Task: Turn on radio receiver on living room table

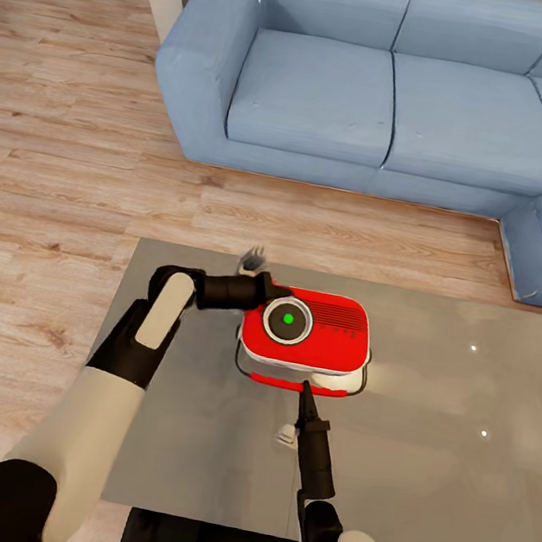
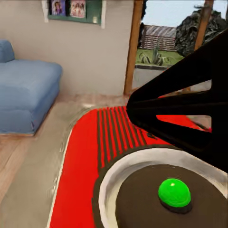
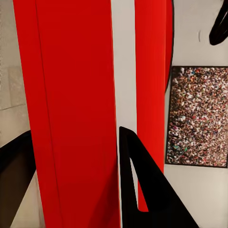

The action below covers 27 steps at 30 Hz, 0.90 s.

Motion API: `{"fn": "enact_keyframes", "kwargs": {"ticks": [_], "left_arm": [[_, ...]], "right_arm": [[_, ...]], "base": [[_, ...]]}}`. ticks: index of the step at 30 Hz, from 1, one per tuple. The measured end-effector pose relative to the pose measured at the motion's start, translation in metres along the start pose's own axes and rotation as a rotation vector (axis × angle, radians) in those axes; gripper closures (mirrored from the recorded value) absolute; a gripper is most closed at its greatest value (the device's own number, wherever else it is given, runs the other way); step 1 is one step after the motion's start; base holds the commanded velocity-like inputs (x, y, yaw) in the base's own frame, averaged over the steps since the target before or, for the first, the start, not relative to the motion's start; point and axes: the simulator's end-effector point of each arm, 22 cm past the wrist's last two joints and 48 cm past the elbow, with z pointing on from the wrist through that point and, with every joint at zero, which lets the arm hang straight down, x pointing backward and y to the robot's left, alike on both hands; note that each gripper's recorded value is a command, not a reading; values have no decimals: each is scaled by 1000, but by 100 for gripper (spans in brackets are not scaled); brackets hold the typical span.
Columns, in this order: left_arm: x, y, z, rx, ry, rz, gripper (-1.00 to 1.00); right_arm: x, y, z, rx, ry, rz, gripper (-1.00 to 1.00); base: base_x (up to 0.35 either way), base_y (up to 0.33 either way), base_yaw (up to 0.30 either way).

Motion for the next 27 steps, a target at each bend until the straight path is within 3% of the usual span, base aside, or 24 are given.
{"fn": "enact_keyframes", "kwargs": {"ticks": [1, 4, 8, 12, 13, 14, 16, 18, 20, 24, 27], "left_arm": [[-11, -19, -5, 39, -26, 24, 100], [-25, -47, -15, 86, -63, 76, 100], [-27, -56, -18, 98, -68, 94, 100], [-25, -56, -17, 98, -64, 95, 100], [-25, -55, -17, 97, -63, 94, 100], [-25, -54, -17, 94, -62, 93, 100], [-26, -48, -18, 82, -61, 93, 100], [-27, -43, -21, 71, -62, 95, 100], [-28, -39, -24, 63, -64, 96, 100], [-27, -31, -23, 49, -56, 84, 100], [-22, -17, -20, 28, -42, 62, 100]], "right_arm": [[1, 0, 0, -2, 1, 1, 100], [3, 6, 0, -25, 7, 4, 100], [8, 19, 0, -81, 14, 6, 100], [26, 31, 7, -146, 63, 14, 100], [36, 31, 13, -159, 95, 24, 100], [52, 31, 27, -198, 146, 67, 100], [89, 13, 61, -256, 249, 167, 100], [110, -9, 81, -272, 274, 192, 100], [140, -22, 92, -329, 319, 223, 100], [179, -25, 93, -400, 384, 216, 100], [195, 6, 74, -567, 430, 251, 100]], "base": [[0, 0, 0], [0, 0, 0], [0, 0, 0], [0, 0, 0], [0, 0, 0], [0, 0, 0], [0, 0, 0], [0, 0, 0], [0, 0, 0], [0, 0, 0], [0, 0, 0]]}}
